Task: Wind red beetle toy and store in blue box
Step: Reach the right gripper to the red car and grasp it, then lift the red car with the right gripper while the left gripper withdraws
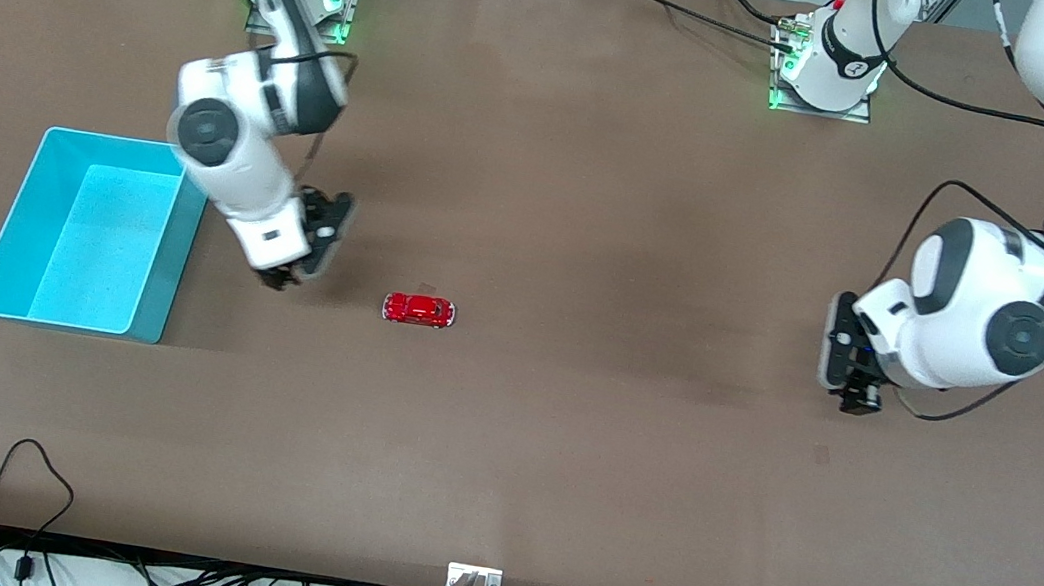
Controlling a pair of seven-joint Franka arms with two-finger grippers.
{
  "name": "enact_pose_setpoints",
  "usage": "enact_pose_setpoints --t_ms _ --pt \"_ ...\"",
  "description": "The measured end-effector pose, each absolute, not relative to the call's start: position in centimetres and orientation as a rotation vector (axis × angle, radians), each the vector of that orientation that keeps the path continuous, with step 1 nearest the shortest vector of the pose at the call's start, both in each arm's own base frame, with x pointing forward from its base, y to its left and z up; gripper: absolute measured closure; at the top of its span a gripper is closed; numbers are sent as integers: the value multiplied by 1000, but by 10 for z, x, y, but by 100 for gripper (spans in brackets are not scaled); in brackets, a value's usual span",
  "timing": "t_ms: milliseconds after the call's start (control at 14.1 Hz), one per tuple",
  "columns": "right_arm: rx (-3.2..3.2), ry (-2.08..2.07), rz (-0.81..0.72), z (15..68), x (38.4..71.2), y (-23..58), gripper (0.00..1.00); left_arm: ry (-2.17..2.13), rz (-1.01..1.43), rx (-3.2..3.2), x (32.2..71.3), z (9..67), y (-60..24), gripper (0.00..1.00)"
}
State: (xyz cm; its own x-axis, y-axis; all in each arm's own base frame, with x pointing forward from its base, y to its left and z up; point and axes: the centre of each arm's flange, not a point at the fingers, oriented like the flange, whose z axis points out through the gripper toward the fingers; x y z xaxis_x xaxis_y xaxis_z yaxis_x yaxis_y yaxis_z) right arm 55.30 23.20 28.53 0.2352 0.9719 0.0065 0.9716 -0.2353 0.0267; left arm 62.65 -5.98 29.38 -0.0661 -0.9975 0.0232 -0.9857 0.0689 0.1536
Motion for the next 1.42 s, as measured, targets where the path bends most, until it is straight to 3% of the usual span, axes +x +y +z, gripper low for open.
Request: enact_pose_setpoints --t_ms 355,782,1421 --pt "2394 2010 87 260 541 321 0 -2106 -212 2160 630 344 -134 0" --pt "2328 2050 158 210 541 338 0 -1730 -305 2480 636 412 -147 0" --pt "2242 2063 283 220 569 349 0 -1029 -143 2906 658 456 -37 0"
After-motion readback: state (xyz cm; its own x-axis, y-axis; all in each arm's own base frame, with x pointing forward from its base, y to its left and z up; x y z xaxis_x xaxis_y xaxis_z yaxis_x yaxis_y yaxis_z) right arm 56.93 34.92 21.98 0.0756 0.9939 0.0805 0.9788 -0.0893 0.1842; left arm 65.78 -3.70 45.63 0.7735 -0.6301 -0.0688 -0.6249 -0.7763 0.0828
